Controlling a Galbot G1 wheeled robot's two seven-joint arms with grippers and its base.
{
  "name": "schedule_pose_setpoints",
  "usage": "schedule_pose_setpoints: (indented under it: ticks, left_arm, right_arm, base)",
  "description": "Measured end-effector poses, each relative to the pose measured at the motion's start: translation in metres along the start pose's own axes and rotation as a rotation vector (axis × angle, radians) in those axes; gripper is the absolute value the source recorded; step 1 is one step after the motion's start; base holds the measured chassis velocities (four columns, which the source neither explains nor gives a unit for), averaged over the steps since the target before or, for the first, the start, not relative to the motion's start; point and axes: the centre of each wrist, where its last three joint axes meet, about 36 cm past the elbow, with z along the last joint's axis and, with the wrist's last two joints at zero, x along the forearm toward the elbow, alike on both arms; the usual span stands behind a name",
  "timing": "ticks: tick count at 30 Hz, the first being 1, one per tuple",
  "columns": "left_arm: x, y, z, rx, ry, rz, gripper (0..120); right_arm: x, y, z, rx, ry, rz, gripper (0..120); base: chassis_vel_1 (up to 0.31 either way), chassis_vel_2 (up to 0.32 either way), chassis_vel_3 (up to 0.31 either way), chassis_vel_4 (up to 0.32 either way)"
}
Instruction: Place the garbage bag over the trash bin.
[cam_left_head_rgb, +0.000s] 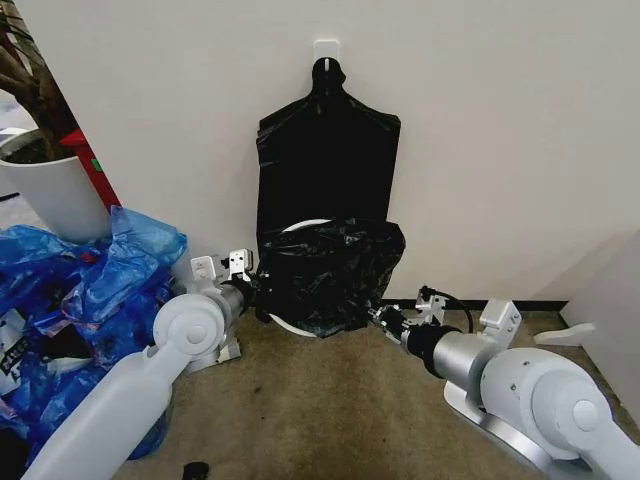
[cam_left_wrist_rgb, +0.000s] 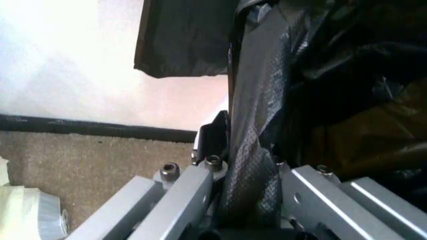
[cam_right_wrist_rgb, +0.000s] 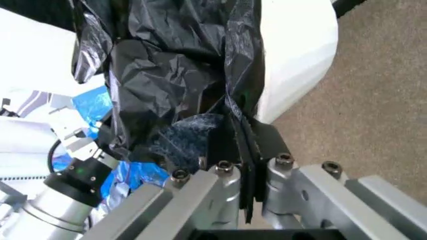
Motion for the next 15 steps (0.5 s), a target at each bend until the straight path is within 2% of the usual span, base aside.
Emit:
schedule_pose_setpoints:
  ticks: [15]
  left_arm:
    - [0.000, 0.005, -0.018, 0.040, -0.012, -0.007, 1]
  right_arm:
    - [0.001, -0.009, 0.000, 0.018, -0.004, 0.102, 0]
  base:
    - [0.000, 0.000, 0.000, 0.000]
